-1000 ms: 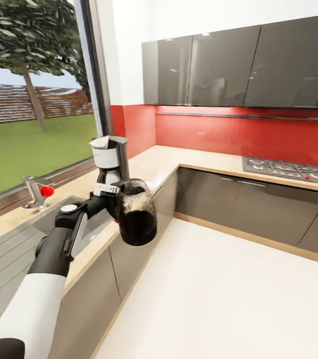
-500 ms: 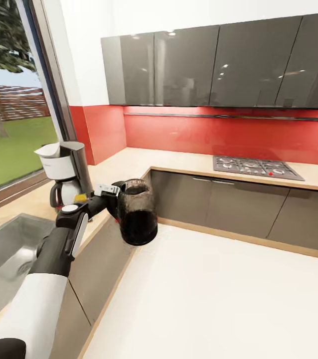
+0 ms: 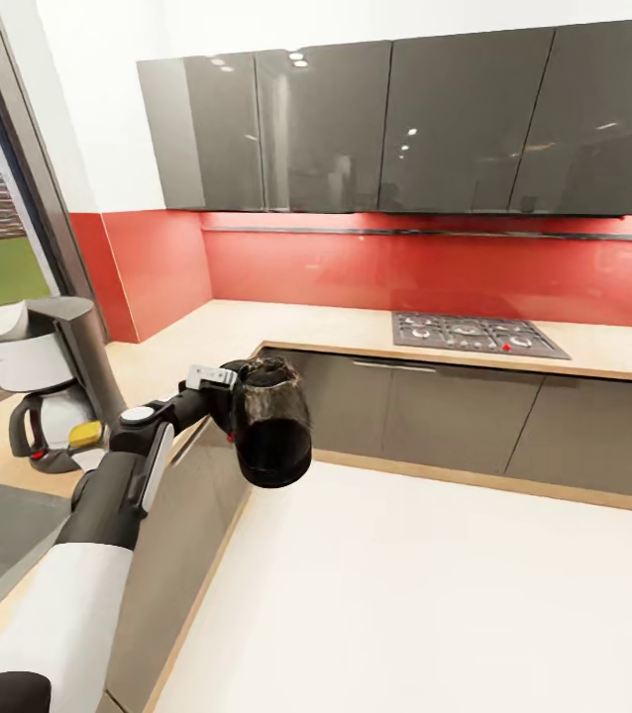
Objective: Set up a coffee station on the kitchen countertop: keep the coffee maker on the countertop, move the bottle of coffee from the kitchen shelf to the counter next to the coffee maker, place a paper coffee filter on top of the coffee maker, put the saucer next to the coffee maker with the coffee cup on the saucer, and place the electric kettle next to the coffee maker.
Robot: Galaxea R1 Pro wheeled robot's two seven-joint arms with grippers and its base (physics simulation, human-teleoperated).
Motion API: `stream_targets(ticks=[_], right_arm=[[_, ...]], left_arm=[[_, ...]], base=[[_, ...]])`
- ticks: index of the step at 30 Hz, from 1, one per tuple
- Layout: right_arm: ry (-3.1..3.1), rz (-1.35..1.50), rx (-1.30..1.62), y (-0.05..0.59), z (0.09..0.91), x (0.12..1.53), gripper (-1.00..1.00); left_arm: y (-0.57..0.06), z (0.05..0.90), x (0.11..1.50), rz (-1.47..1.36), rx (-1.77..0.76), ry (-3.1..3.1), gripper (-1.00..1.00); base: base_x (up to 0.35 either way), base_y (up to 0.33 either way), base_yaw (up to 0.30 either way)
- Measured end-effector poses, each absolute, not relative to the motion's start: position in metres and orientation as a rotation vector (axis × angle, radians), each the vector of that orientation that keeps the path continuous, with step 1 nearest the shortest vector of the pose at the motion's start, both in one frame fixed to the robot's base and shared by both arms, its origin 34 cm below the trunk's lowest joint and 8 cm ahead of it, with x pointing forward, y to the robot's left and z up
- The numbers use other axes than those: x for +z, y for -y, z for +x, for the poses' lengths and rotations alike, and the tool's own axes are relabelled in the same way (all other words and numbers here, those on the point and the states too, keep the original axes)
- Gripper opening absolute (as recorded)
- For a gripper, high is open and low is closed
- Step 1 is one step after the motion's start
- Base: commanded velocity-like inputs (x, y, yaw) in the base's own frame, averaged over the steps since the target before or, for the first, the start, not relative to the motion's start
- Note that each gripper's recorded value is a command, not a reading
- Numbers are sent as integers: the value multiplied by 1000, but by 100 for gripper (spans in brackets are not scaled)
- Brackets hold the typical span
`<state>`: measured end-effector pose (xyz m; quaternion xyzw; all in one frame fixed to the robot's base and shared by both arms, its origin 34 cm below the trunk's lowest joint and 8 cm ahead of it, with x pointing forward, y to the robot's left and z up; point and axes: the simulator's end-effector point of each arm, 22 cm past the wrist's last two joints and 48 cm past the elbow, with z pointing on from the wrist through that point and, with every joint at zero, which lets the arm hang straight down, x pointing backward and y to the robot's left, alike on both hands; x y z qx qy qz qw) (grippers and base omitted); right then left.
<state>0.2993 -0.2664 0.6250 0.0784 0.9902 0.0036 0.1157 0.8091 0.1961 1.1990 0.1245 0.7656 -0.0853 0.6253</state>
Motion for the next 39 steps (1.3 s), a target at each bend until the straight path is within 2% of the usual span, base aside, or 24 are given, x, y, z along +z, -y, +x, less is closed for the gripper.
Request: stream_targets(ticks=[15,39], right_arm=[[-2902,246,8,267,299,625,100],[-2900,238,6,268,299,625,100]], left_arm=[[-196,809,1199,283,-193,-1756,-100],[-195,809,1199,281,-200,-1757,-100]], base=[[337,-6,0],[325,-95,0]])
